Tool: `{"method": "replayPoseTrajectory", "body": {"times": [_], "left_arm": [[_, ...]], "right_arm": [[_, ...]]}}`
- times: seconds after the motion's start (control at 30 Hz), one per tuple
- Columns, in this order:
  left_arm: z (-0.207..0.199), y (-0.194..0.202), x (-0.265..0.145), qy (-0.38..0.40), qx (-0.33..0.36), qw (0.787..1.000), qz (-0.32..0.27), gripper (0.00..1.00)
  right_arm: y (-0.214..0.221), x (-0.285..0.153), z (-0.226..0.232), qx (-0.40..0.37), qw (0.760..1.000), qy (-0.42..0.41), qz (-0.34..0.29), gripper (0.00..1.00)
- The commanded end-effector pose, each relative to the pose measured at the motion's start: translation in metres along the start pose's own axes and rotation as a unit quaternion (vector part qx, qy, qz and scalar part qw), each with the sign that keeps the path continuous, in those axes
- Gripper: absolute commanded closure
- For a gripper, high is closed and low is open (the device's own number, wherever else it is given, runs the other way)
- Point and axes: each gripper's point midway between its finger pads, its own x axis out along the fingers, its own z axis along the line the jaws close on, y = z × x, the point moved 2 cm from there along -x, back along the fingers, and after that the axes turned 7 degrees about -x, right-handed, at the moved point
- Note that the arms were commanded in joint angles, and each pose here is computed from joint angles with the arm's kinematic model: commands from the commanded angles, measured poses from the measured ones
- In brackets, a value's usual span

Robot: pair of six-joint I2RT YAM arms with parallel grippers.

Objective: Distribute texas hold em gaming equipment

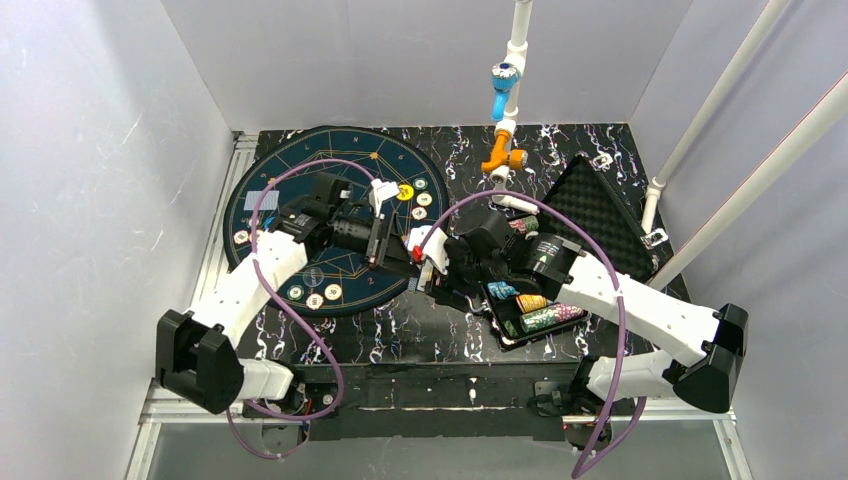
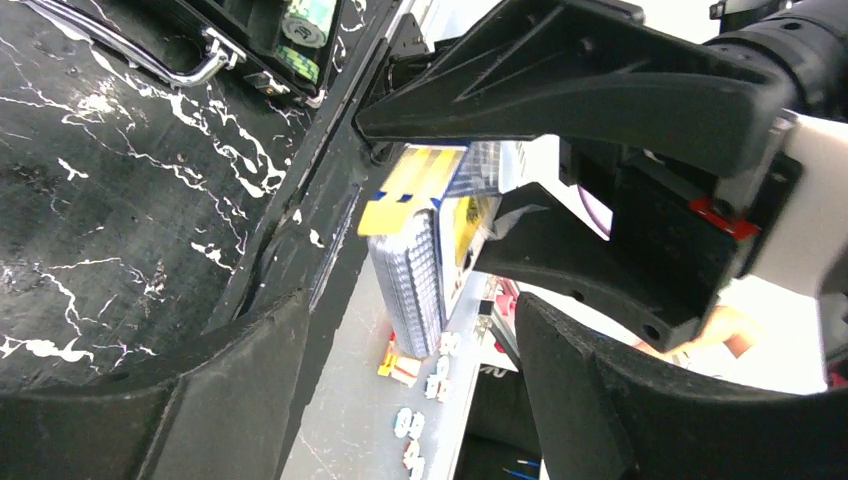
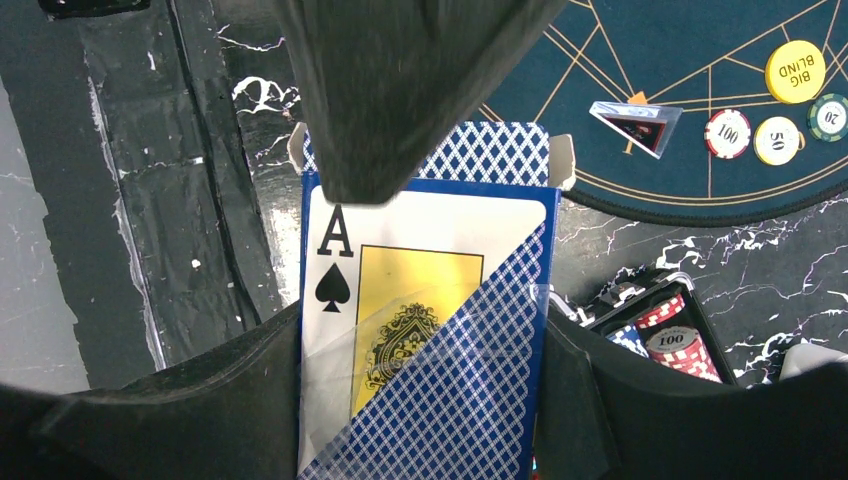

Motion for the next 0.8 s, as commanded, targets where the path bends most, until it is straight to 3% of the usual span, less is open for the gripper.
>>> {"method": "replayPoseTrajectory", "body": {"times": [0.0, 0.2, 0.37, 0.5, 0.63, 0.77], "left_arm": [[0.012, 0.004, 0.013, -0.012, -0.027, 0.999, 0.019, 0.29], [0.023, 0.01, 0.003, -0.039, -0.033, 0.998, 0.026, 0.48], [0.024, 0.007, -0.011, -0.018, -0.046, 0.999, 0.0, 0.55], [0.007, 0.005, -0.016, 0.009, -0.016, 1.0, -0.009, 0.51], [-0.008, 0.0, -0.016, 0.041, 0.003, 0.999, -0.021, 0.32], [-0.001, -0.001, -0.004, 0.028, -0.011, 0.999, -0.014, 0.32]], "right_arm": [[-0.038, -0.014, -0.014, -0.013, 0.998, 0.022, -0.064, 0.99], [-0.035, -0.018, -0.012, -0.013, 0.998, 0.023, -0.061, 0.99], [-0.031, -0.018, -0.012, -0.012, 0.998, 0.025, -0.057, 0.99], [-0.03, -0.015, -0.012, -0.014, 0.998, 0.025, -0.053, 0.99], [-0.028, -0.013, -0.012, -0.014, 0.998, 0.024, -0.049, 0.99], [-0.031, -0.012, -0.014, -0.011, 0.998, 0.026, -0.052, 0.99]]}}
